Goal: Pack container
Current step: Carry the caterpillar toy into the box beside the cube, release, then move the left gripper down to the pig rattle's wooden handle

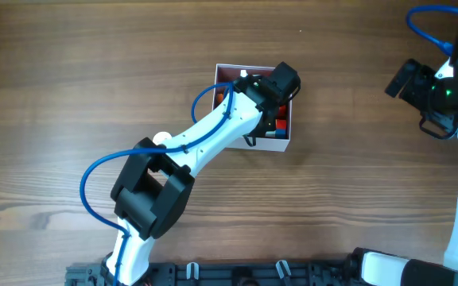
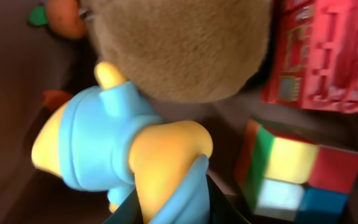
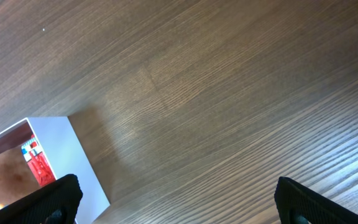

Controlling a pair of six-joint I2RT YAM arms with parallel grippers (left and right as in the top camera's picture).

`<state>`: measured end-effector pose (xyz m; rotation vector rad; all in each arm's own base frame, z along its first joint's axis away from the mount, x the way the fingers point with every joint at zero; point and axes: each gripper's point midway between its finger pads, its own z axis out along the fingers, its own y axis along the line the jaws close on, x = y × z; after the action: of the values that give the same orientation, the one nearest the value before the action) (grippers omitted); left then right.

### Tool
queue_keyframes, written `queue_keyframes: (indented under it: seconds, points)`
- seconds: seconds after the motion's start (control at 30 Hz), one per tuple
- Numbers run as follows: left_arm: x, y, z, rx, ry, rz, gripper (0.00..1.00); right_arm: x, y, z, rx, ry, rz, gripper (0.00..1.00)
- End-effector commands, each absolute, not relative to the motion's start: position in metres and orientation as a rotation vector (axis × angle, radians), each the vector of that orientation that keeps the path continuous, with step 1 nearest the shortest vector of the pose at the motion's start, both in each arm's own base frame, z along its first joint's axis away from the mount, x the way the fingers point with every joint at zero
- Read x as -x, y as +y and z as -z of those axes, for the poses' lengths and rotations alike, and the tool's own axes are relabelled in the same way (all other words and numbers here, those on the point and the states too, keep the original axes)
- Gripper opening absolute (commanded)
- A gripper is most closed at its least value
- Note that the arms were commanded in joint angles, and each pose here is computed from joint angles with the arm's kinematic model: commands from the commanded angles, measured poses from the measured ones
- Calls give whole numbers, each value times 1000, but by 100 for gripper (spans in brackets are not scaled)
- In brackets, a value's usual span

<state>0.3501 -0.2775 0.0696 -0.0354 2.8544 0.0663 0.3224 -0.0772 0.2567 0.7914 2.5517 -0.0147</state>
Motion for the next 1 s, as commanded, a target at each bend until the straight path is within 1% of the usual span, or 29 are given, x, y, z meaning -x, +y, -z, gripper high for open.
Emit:
queue_keyframes:
  seconds: [0.0,0.1,0.13,0.23,0.3,0.33,0.4,0.47,0.57,0.67,0.73,0.87,0.97]
  points:
    - [-353,-268,-66,55,2825,-158,24,-322,-78,-252,-814,2560,12,100]
    - [-352,-267,-64,52,2832,-169,27,-322,-78,-252,-814,2560,12,100]
    - [-352,-267,-63,52,2835,-172,31,-322,-78,-252,-814,2560,12,100]
    - [-353,-268,-63,53,2830,-165,53,-322,-78,-252,-814,2560,12,100]
    - [-354,-269,-64,53,2826,-159,63,-322,-78,-252,-814,2560,12,100]
    - [-355,-269,-65,46,2825,-157,64,-322,-78,-252,-814,2560,12,100]
    - [-356,-270,-73,10,2819,-152,64,-322,-78,-252,-814,2560,12,100]
    - [-358,-271,-85,-18,2807,-140,61,-322,-78,-252,-814,2560,12,100]
    - [-363,-274,-115,-37,2769,-104,61,-322,-78,-252,-814,2560,12,100]
    - [-364,-275,-155,-84,2724,-66,61,-322,-78,-252,-814,2560,12,100]
    - [-363,-272,-178,-116,2701,-52,64,-322,-78,-252,-814,2560,12,100]
    - [-354,-241,-218,-83,2656,-113,77,-322,-78,-252,-814,2560,12,100]
    - [-337,-201,-232,-47,2701,-218,77,-322,-78,-252,-814,2560,12,100]
